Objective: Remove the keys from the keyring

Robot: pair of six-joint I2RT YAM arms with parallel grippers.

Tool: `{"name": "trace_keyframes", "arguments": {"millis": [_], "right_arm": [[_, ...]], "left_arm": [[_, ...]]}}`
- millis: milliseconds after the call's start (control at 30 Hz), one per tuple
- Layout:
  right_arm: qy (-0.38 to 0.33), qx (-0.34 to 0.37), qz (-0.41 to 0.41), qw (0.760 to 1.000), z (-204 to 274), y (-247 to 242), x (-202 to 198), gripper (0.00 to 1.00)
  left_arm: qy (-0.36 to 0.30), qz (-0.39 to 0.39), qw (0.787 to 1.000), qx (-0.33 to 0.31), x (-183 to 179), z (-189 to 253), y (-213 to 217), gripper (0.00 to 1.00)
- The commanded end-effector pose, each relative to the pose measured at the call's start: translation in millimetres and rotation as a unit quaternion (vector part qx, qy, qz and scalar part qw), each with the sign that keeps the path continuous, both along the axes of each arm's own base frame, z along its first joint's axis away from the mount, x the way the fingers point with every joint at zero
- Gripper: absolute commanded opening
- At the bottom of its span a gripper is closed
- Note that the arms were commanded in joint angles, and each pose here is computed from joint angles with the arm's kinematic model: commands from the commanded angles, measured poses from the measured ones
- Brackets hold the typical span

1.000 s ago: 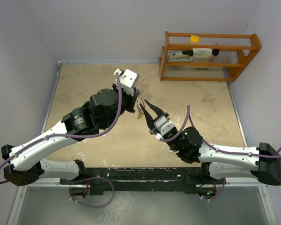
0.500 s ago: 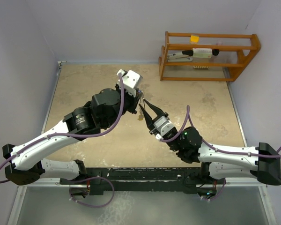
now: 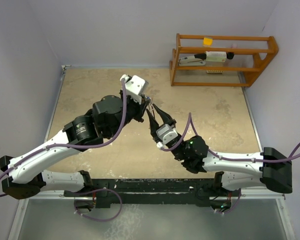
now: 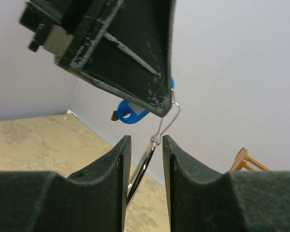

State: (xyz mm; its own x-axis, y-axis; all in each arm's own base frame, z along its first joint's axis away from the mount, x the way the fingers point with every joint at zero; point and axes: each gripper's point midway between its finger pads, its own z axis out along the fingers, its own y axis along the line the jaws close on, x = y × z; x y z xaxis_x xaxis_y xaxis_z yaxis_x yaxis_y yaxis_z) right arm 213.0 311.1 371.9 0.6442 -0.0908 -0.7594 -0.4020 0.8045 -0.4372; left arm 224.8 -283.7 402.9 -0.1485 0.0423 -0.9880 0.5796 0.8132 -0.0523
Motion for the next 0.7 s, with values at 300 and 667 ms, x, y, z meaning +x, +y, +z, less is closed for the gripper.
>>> {"name": "trace_keyframes", "arguments": {"millis": [300,667], "right_arm": [[-0.035,0.083,-0.028,0.995,51.6,-25.7,-2.5,0.35],[-0.033,0.08,-0.027,0.996,53.1,-14.5,1.1,0.35]], "left_arm": [[-0.013,-0.009,0.998,-0.054,-6.9,23.6,3.6,0.0],[-0.012,-0.022,0.998,-0.062,-12.2,23.4,4.1,0.0]]}}
